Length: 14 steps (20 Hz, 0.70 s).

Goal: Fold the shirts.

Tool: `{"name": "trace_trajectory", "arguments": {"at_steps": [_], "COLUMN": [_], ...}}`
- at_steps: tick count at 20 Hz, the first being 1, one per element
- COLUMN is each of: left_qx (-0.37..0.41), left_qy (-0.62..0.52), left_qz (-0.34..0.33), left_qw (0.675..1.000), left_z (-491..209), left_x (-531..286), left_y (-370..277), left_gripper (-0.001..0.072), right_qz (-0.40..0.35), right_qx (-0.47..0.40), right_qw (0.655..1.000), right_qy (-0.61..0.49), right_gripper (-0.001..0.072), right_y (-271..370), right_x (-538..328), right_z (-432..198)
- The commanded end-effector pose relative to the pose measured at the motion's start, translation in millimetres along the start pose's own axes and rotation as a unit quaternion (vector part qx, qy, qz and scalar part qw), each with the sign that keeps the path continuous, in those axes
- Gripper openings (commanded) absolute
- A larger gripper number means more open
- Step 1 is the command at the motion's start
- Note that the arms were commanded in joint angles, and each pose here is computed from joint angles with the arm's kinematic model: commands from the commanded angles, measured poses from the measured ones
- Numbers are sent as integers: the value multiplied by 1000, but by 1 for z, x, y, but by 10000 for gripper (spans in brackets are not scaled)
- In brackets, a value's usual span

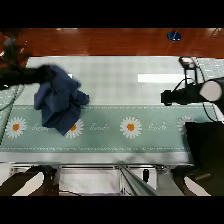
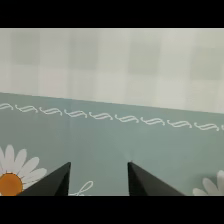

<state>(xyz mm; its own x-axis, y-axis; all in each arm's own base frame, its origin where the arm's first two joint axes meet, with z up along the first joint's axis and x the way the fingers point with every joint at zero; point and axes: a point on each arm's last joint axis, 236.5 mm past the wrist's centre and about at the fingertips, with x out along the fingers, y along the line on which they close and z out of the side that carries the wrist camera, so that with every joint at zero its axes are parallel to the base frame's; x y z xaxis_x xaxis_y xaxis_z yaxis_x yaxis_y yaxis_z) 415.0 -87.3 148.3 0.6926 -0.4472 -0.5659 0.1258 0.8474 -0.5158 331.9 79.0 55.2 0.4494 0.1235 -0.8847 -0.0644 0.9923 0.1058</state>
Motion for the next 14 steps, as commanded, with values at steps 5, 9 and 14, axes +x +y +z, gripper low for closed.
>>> {"name": "trace_trajectory", "arguments": {"at_steps": [5,9,14], "left_qx": [79,142,195], "left_qy": [-194,-268,-321], "left_qz": [-164,-227,-323], "left_qw": [964,926,869], "left_z": [107,130,115], "left_x": [-146,-213,-253], "left_y": [-158,-235,-320], "left_gripper": [18,18,18], "right_qz": [26,49,61], "right_qx": [10,15,17], "right_qw": [989,980,971], "right_qy": [-145,-192,-229], "right_gripper": [410,410,410], "right_y": [4,11,13], "right_x": [-100,-134,-158], "right_z": [18,17,17]}}
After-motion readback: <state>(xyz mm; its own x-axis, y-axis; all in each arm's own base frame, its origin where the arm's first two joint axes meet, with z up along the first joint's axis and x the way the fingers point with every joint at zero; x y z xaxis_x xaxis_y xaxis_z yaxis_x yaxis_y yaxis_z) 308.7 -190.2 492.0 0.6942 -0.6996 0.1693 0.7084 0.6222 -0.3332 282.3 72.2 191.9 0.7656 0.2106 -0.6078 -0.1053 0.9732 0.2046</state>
